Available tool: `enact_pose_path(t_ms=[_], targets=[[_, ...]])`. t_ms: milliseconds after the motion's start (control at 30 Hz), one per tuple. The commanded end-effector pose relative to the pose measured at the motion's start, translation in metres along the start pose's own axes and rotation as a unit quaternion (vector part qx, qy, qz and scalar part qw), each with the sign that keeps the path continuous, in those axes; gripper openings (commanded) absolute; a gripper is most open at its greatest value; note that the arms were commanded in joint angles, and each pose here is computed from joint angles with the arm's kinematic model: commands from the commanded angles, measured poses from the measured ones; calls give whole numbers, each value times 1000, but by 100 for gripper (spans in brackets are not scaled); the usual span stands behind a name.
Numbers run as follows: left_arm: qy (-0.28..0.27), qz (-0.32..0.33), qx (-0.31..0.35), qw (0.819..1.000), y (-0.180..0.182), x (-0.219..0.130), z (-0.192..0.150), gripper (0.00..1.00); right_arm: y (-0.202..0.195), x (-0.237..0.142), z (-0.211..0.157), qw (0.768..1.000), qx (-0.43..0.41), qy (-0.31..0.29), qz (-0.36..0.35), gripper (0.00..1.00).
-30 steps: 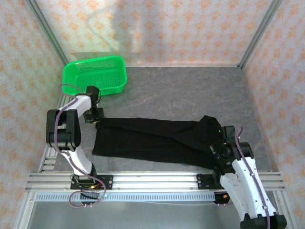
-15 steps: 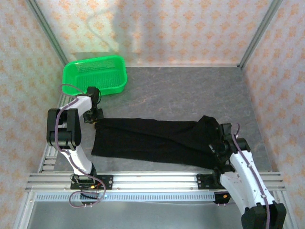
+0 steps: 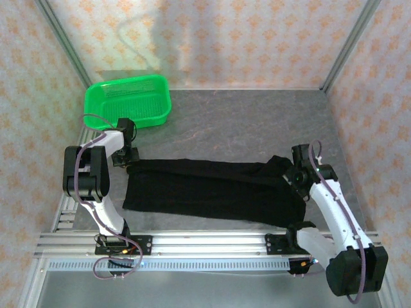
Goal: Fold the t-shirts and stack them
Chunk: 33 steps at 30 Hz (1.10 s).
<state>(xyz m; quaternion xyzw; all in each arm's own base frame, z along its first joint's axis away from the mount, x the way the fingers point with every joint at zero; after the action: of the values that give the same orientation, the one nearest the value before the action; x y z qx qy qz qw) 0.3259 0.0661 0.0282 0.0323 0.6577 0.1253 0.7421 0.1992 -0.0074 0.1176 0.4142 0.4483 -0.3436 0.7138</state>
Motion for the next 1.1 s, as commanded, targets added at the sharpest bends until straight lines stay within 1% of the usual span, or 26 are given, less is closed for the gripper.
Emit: enact_pose_path(t_ms=[0,167,200,233,267,333,367,400,433,467,500,567,600,633,667,733,800,867,933,1000,1067], targets=[[1,42,3,999,16,5,-3,0,-19,3,5,999,-1,-26,-24,0],[10,36,-5,999,14,8,-7,0,-40,14,-9,999,9,-9,-40,0],[12,37,-9,999,14,8,-8,1,-45,18,-12,999,13,-5,-44,0],[11,37,-16,999,14,6,-8,5,-50,21,-16,999,19,-1,-48,0],[9,36,-24,999,14,3,-7,11,-53,24,-19,999,23,4,-49,1],[-4,22,-39,999,11,-7,-3,25,-58,30,-24,998,30,13,-52,13],[-14,15,-48,999,9,-13,0,29,-59,30,-26,998,30,16,-53,18],[-26,11,-56,998,7,-22,4,33,-61,31,-27,998,30,18,-56,28],[-36,6,-64,997,4,-31,7,37,-62,29,-26,998,29,16,-59,36],[-44,1,-69,997,0,-39,8,41,-63,27,-25,998,31,12,-61,41],[-51,-1,-73,996,-5,-48,7,43,-64,23,-21,997,39,2,-64,45],[-77,-2,-80,994,-11,-68,7,47,-53,13,-16,998,50,-5,-36,49],[-96,-8,-85,992,-16,-80,8,50,-43,8,-14,998,55,-5,-8,51],[-115,-21,-89,989,-22,-92,10,52,-27,4,-15,998,57,4,34,53],[-132,-36,-85,987,-31,-104,13,54,-12,2,-17,996,56,15,73,55],[-169,-68,-54,982,-61,-133,22,58,16,-1,-22,988,51,42,137,57],[-191,-104,-18,976,-95,-155,29,58,37,-1,-30,982,43,80,167,58],[-207,-169,17,963,-136,-170,34,59,54,5,-41,977,26,121,174,56],[-210,-246,59,944,-182,-179,36,59,71,10,-54,972,-20,151,179,55],[-197,-285,98,933,-214,-180,32,59,80,18,-63,968,-66,167,173,53],[-180,-308,129,925,-236,-177,28,59,86,27,-67,965,-103,175,167,49]])
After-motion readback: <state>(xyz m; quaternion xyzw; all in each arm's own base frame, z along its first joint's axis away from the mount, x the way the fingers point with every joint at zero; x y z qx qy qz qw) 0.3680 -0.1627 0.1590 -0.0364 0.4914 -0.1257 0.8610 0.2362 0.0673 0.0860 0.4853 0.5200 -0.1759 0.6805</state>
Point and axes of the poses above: each hand's point on the last joint's axis, 136 mm out from that joint toward the fingers, its own x axis out along the fingers, its own y axis along the line the jaws close on, z = x × y, the point moved 1 cm from there along -x, back along the fingers, and after that the axes turned 13 degrees about x, right-handed, at the moved point
